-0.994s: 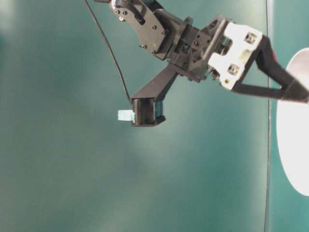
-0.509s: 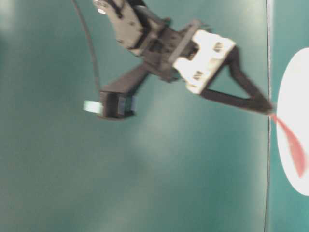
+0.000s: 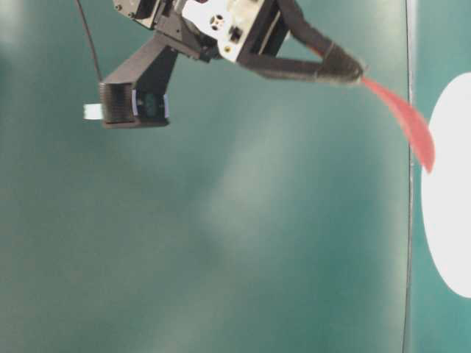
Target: Scoop the yellow hexagonal prism block from the bowl with a spoon using the right arm.
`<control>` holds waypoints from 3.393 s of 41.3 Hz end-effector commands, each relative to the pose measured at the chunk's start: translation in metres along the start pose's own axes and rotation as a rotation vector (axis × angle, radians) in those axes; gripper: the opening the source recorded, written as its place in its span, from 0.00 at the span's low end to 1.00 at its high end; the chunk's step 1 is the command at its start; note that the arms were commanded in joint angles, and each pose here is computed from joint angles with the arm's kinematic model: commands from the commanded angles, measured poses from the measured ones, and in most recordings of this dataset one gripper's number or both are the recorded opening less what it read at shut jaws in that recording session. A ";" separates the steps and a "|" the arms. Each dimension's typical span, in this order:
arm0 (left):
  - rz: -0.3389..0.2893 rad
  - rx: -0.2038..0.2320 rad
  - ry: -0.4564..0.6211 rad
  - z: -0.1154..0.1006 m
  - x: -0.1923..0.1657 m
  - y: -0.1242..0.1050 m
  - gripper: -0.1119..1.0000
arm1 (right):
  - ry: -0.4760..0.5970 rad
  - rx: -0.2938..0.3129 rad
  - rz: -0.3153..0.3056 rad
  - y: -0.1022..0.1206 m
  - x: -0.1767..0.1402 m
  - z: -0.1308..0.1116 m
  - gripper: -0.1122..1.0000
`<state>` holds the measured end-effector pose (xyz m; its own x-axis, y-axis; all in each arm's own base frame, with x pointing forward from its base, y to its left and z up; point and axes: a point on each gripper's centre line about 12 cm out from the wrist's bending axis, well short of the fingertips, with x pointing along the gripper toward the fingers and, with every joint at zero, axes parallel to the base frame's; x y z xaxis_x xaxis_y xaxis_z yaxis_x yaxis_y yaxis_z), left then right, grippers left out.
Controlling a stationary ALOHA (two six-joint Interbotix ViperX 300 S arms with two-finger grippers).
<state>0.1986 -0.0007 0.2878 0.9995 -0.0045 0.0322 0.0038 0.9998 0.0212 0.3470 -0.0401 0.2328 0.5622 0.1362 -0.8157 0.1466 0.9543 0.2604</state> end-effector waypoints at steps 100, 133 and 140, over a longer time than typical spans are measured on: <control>0.000 0.008 -0.034 0.012 0.003 0.000 0.10 | 0.254 -0.084 0.007 -0.002 0.071 0.036 0.33; 0.000 0.008 -0.037 0.013 0.002 0.000 0.10 | 0.093 -0.102 -0.015 0.000 0.040 0.065 0.33; 0.000 0.008 -0.035 0.012 0.003 0.000 0.10 | 0.124 -0.107 -0.005 0.003 0.029 0.062 0.33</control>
<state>0.1986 -0.0007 0.2878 0.9995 -0.0048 0.0322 0.0040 0.9996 0.0273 0.4155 -0.0505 0.2138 0.4049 0.1619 -0.8999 0.0731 0.9753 0.2084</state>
